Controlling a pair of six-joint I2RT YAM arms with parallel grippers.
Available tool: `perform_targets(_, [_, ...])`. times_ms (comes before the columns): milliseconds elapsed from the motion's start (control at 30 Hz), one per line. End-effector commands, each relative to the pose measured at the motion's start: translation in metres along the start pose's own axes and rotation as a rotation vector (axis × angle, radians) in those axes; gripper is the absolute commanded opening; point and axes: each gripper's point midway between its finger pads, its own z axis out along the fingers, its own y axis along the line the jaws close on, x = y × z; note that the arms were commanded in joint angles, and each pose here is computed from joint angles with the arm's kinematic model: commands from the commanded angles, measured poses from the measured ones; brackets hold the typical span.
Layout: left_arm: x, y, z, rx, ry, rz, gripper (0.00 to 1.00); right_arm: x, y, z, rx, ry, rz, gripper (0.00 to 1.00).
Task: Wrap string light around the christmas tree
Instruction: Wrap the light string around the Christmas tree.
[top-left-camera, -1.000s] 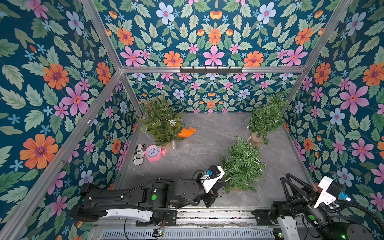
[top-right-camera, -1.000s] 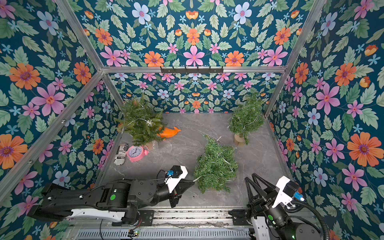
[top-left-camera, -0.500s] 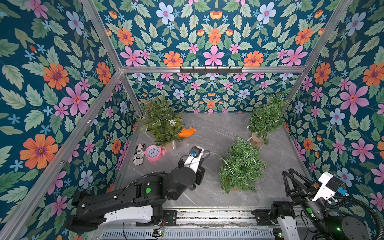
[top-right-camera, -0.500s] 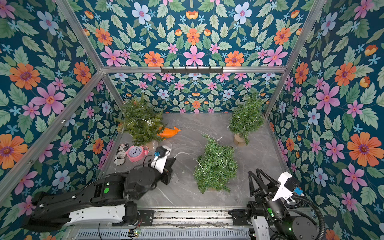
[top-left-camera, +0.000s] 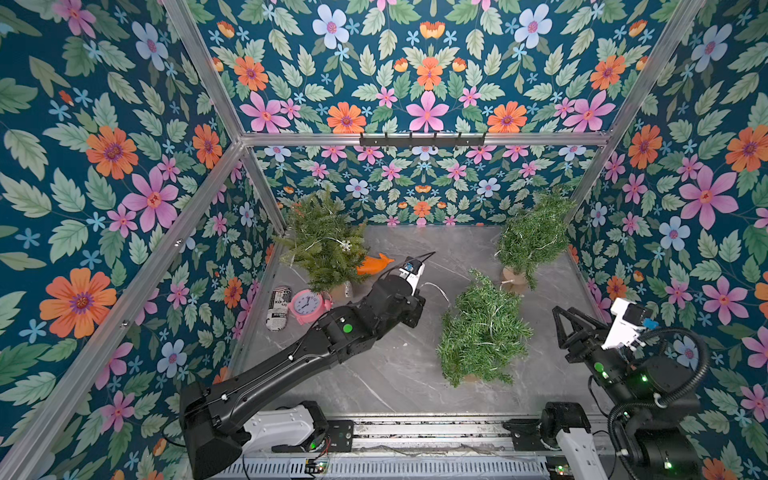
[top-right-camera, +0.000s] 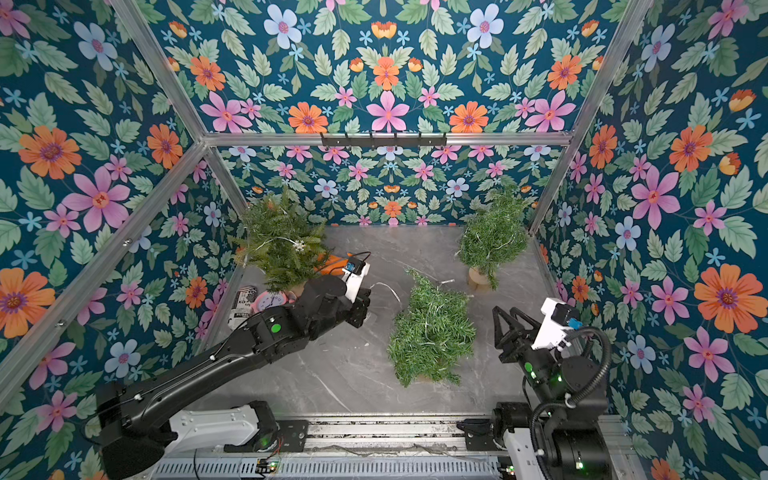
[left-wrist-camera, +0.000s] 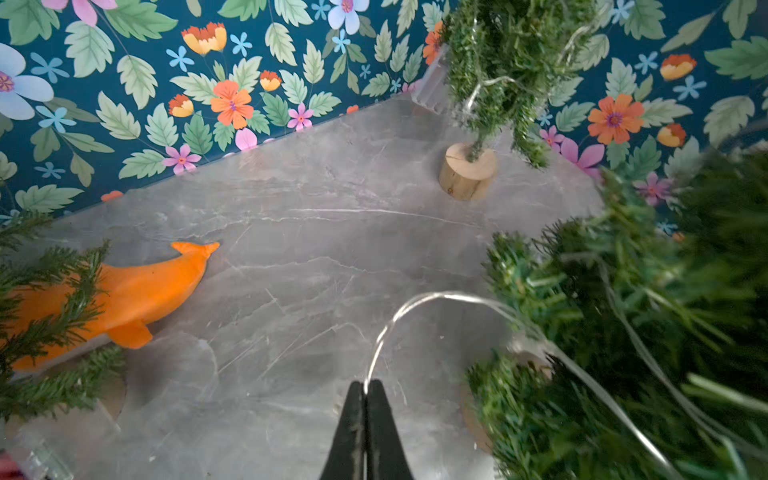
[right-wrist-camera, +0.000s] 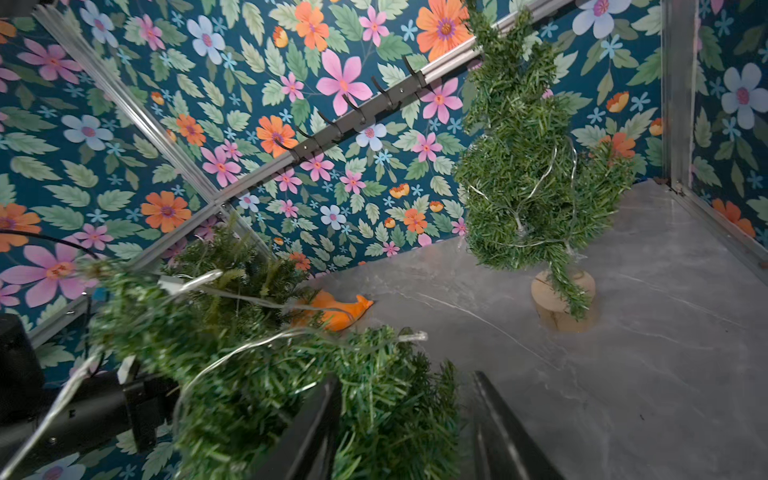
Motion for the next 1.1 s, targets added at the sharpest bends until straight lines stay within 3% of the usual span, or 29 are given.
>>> perform_targets(0, [-0.014, -0.009, 0.018, 0.097, -0.008, 0.028, 0.0, -0.007, -0.006, 0.02, 0.011, -0.007, 0.013, 0.51])
perform_targets(100, [-0.019, -0.005, 0.037, 0.101, -0.008, 0.039, 0.0, -0.001, -0.017, 0.039, 0.027, 0.008, 0.024, 0.52])
perform_targets(367, [-0.03, -0.016, 0.077, 0.257, -0.025, 0.053, 0.0, 0.021, -0.049, 0.08, 0.034, -0.038, -0.004, 0.55])
perform_targets(467, [-0.033, -0.026, 0.086, 0.316, -0.031, 0.063, 0.0, 0.033, -0.049, 0.093, -0.023, -0.033, -0.026, 0.61])
perform_targets(567, [-0.036, -0.037, 0.093, 0.374, -0.026, 0.07, 0.0, 0.041, -0.046, 0.102, -0.085, -0.042, -0.064, 0.64])
perform_targets(800, [-0.047, -0.057, 0.098, 0.484, -0.057, 0.055, 0.0, 0.057, -0.068, 0.118, -0.073, -0.088, -0.035, 0.66])
perform_targets(1067, [-0.058, -0.079, 0.108, 0.613, -0.076, -0.019, 0.0, 0.081, -0.07, 0.131, -0.139, -0.043, -0.049, 0.67])
